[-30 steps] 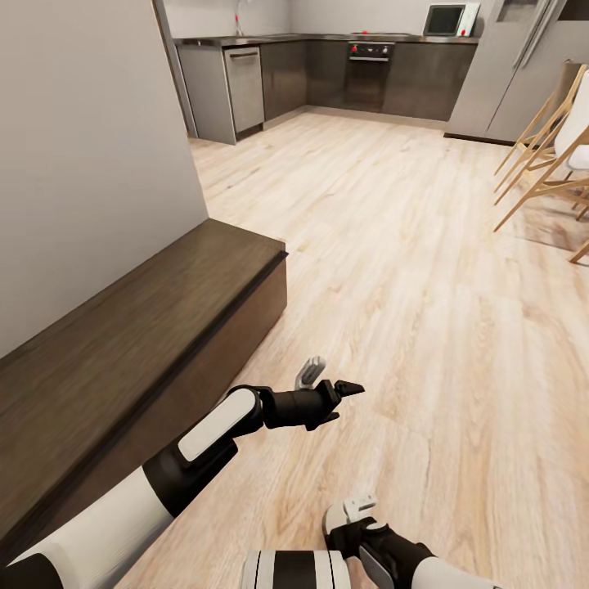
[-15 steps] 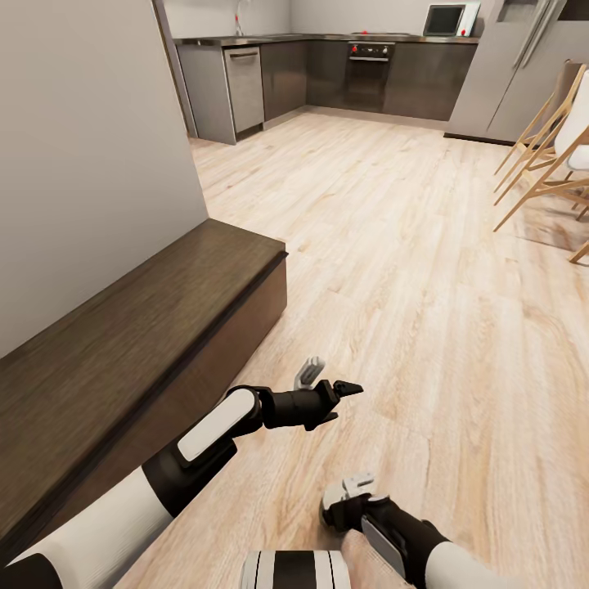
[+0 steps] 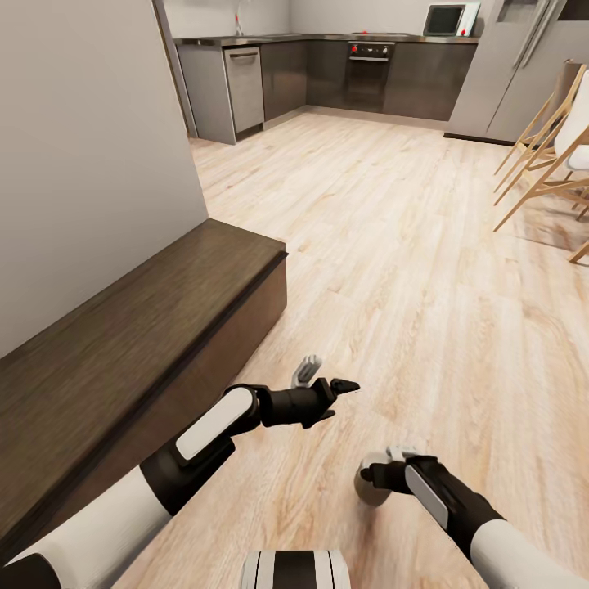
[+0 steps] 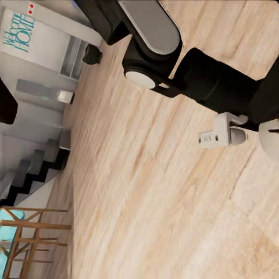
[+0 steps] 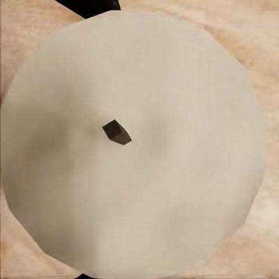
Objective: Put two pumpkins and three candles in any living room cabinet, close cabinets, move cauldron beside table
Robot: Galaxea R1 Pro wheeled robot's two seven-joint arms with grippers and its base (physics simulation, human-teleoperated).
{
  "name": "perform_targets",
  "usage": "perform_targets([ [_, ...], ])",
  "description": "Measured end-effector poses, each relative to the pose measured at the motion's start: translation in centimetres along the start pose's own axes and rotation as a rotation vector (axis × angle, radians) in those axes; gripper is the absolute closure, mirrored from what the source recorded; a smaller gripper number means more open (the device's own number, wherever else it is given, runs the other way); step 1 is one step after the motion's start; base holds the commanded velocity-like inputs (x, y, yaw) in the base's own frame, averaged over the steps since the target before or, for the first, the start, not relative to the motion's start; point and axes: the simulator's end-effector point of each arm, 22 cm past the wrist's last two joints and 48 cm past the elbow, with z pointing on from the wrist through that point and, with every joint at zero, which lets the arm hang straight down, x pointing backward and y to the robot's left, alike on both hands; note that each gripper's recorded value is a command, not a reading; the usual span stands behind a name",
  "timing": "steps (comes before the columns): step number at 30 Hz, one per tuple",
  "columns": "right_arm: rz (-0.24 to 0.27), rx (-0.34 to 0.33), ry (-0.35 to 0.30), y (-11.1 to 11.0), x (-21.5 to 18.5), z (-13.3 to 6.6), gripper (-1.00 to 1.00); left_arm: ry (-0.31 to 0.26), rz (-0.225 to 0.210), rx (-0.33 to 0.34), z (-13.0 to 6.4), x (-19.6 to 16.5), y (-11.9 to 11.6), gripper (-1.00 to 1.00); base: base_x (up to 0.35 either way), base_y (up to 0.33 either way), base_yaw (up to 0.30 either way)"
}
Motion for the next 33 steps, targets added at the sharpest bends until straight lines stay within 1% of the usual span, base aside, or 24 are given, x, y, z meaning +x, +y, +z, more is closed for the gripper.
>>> perform_targets([
  [5, 0.035, 0.005, -0.014, -1.0, -0.8, -0.3, 1.0, -0.045, -0.005, -0.003, -0.8, -2.0, 0.3, -1.0, 0.0, 0.0, 0.0],
  [8, 0.048, 0.01, -0.012, -1.3, -0.6, -0.2, 1.0, -0.057, 0.001, -0.002, -1.1, -2.5, 0.2, -1.0, 0.0, 0.0, 0.0],
  [26, 0.046, 0.002, -0.019, -1.0, -1.0, -0.4, 1.0, -0.063, 0.001, -0.009, -1.2, -2.8, 0.5, -1.0, 0.0, 0.0, 0.0],
  [33, 0.043, -0.002, -0.048, -0.7, -2.2, -1.6, 1.0, -0.072, 0.027, 0.0, -1.9, -2.8, -1.0, -1.0, 0.0, 0.0, 0.0],
])
